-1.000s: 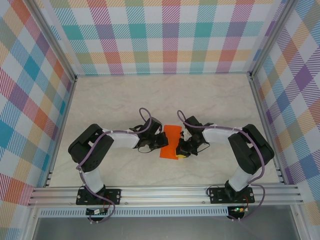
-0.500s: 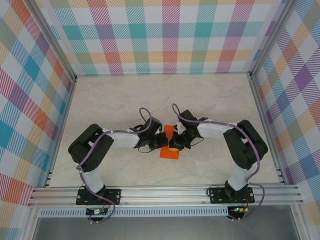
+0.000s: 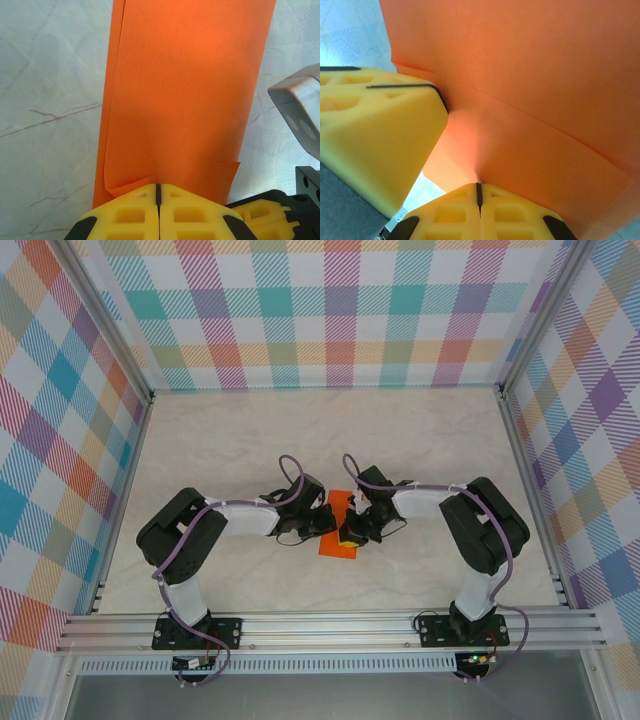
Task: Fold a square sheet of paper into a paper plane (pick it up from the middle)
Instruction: Fold the triangle a second time at the center of the table.
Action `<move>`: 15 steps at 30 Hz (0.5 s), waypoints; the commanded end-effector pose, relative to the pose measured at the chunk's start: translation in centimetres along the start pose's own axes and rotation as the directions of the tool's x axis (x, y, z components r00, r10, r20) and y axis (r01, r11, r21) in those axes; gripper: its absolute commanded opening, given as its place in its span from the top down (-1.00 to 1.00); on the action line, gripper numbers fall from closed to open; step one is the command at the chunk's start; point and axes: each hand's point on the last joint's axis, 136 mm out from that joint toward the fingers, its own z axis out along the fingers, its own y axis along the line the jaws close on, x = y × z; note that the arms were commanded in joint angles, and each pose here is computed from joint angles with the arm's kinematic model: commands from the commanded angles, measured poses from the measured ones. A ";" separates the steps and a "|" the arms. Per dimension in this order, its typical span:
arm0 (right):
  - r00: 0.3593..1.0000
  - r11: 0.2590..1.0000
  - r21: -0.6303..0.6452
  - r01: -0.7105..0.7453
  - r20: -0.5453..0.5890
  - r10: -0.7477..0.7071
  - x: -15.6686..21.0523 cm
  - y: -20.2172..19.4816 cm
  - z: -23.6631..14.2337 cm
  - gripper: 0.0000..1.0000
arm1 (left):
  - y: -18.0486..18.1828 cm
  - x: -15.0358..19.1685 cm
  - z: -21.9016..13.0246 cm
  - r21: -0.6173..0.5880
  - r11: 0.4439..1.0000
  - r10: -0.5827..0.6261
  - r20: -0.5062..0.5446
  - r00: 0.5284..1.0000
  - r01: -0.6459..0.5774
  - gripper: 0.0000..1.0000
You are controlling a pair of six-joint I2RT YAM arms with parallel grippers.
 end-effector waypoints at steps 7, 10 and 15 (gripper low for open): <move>0.995 0.996 0.059 -0.068 -0.070 0.072 4.4 -3.8 0.4 0.87 | 3.8 1.1 0.6 -0.141 0.989 -0.037 -0.014 0.999 0.035 0.89; 0.994 0.995 0.062 -0.079 -0.069 0.084 5.0 -4.3 0.4 0.86 | 3.8 1.2 0.6 -0.141 0.990 -0.035 -0.015 0.999 0.032 0.89; 0.993 0.993 0.080 -0.092 -0.070 0.097 6.1 -5.4 0.0 0.85 | 3.8 1.3 0.7 -0.139 0.990 -0.035 -0.019 0.999 0.032 0.89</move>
